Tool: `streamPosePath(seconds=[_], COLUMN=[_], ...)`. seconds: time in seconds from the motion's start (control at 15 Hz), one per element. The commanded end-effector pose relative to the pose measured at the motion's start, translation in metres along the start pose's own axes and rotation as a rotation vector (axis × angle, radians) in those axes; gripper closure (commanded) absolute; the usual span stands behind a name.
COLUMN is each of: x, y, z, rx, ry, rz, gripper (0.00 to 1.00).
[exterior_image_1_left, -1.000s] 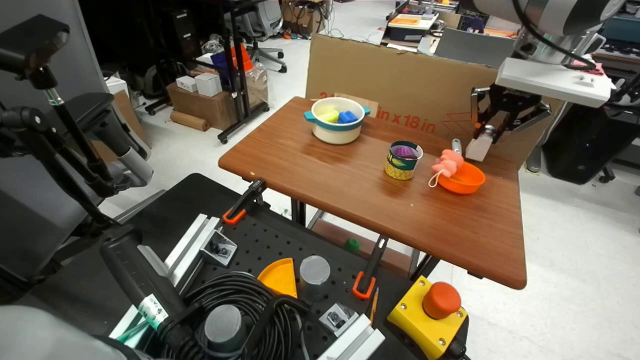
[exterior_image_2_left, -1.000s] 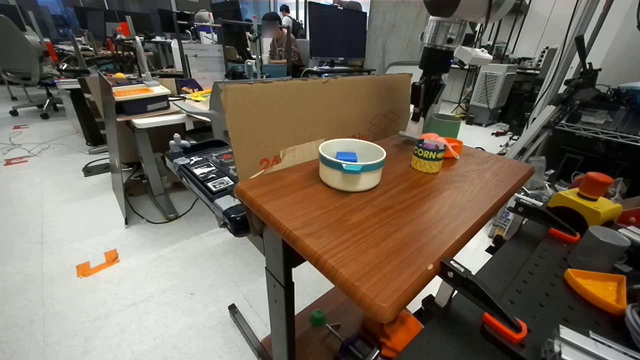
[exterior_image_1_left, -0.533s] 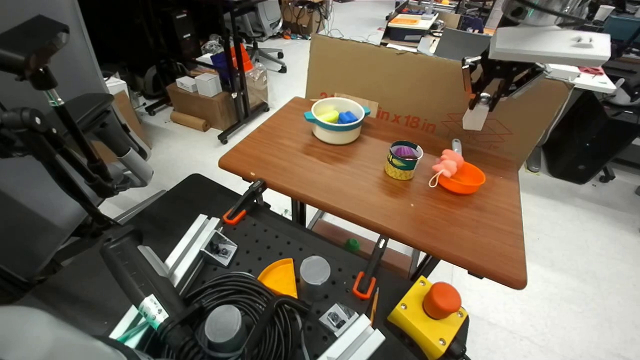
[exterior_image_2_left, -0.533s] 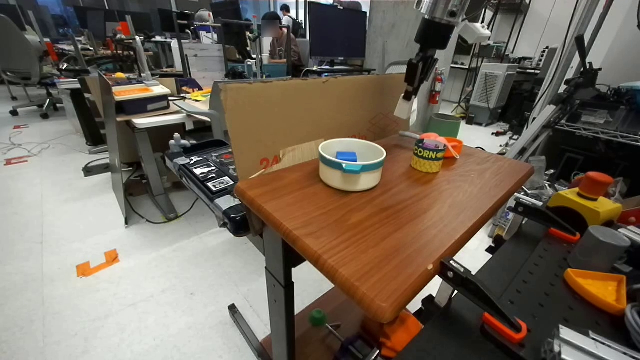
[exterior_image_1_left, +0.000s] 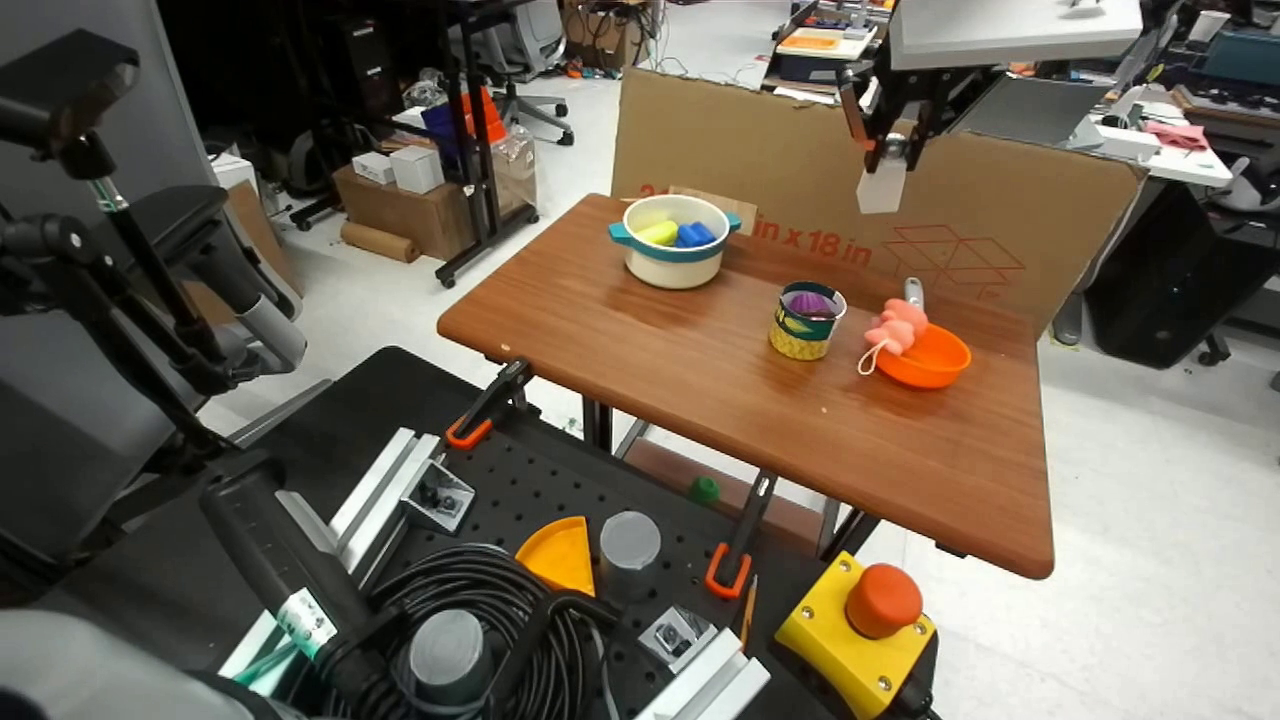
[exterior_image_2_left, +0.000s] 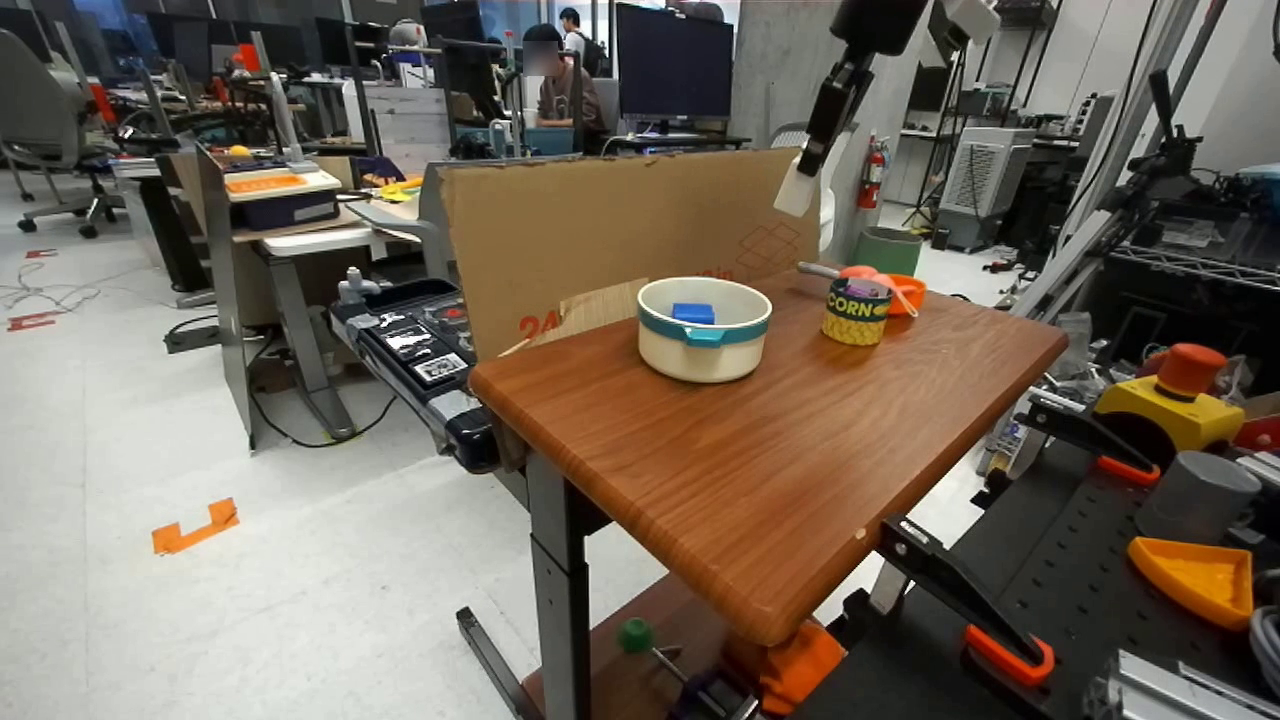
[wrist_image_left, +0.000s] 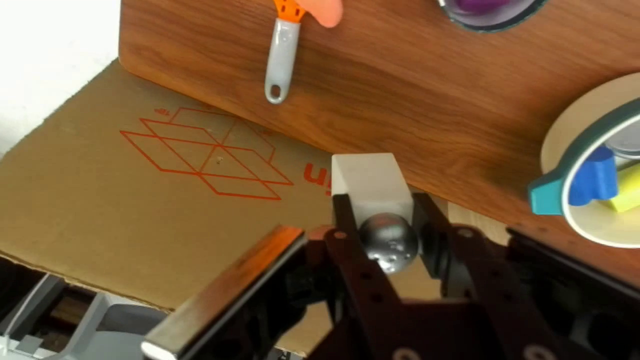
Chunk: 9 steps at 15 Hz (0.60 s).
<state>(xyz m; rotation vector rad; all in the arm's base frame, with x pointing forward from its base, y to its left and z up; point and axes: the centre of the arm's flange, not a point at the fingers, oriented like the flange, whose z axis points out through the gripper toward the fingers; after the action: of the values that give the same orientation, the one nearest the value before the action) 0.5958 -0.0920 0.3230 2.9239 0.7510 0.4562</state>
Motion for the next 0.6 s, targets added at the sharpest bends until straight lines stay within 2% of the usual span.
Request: streamPosePath(seconds=[0.0, 0.33, 0.53], x=[-0.011, -0.003, 0.006], y=[-0.047, -0.107, -0.137], z=[-0.028, -0.042, -0.036], rx=[0.003, 0.07, 0.147], ry=[0.042, 0.115, 0.144], rz=[-0.116, -0.319, -0.389], gripper=[0.92, 0.92, 0.92])
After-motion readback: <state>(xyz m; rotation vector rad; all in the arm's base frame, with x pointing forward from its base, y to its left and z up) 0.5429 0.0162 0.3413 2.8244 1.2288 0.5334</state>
